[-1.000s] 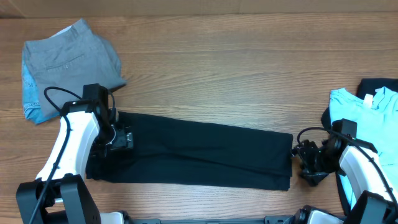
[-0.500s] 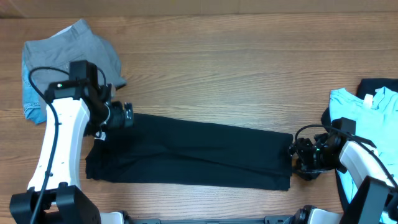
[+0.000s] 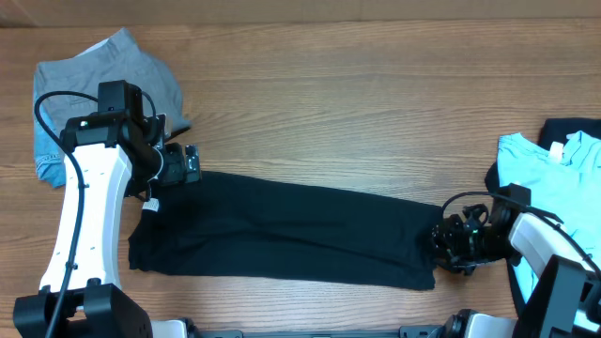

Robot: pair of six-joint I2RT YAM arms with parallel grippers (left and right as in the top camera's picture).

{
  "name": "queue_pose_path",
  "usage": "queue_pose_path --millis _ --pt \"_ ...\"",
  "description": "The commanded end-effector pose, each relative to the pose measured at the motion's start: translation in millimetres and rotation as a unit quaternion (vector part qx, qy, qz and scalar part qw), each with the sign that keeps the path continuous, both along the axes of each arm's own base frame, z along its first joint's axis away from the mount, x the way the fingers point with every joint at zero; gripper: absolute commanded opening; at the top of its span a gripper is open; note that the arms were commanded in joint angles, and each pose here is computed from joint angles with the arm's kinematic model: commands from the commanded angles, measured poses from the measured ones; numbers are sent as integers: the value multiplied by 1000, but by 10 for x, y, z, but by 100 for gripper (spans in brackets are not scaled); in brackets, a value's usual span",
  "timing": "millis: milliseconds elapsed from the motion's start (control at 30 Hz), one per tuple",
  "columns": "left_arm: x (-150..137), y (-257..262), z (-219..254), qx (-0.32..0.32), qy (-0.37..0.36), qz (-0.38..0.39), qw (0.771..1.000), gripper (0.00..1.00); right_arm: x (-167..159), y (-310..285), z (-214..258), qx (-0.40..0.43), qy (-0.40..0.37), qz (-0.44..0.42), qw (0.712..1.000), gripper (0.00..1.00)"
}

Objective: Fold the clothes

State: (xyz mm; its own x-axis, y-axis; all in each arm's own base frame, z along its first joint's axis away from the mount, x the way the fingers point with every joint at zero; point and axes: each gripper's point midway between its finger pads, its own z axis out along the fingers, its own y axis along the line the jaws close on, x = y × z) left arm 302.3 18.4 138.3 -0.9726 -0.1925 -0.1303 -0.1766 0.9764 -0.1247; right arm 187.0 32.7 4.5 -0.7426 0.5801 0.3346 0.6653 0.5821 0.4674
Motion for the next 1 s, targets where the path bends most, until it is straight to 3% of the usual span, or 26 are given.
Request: queue_pose_path --millis 0,67,233,367,633,667,700,733,800,967 --pt "56 15 64 -3 -13 -8 1000 100 -2 30 -20 5 -15 23 1000 17" --pt "54 17 63 -2 -13 -10 1000 100 90 -5 22 -1 -31 28 999 4" --pt "52 26 62 1 -13 -15 1000 100 507 -197 358 -32 -77 29 996 4" --pt "54 26 62 1 -13 -15 1000 100 787 -537 698 -115 -88 34 989 4" --pt "62 27 64 1 -15 -15 1000 100 947 -681 836 -151 -107 31 982 4" --pt "62 27 64 1 -15 -15 1000 100 956 -715 822 -160 -106 31 981 18" --pt "63 26 64 1 -15 -15 1000 100 969 -744 814 -168 -107 31 979 57" --pt "62 26 64 1 -15 -15 1000 100 979 -784 806 -179 -107 30 977 79" --pt "54 25 62 1 -13 -15 1000 100 1014 -885 791 -206 -109 26 972 87" --pt "53 25 62 1 -13 -15 1000 100 1184 -1025 800 -239 -135 14 961 81"
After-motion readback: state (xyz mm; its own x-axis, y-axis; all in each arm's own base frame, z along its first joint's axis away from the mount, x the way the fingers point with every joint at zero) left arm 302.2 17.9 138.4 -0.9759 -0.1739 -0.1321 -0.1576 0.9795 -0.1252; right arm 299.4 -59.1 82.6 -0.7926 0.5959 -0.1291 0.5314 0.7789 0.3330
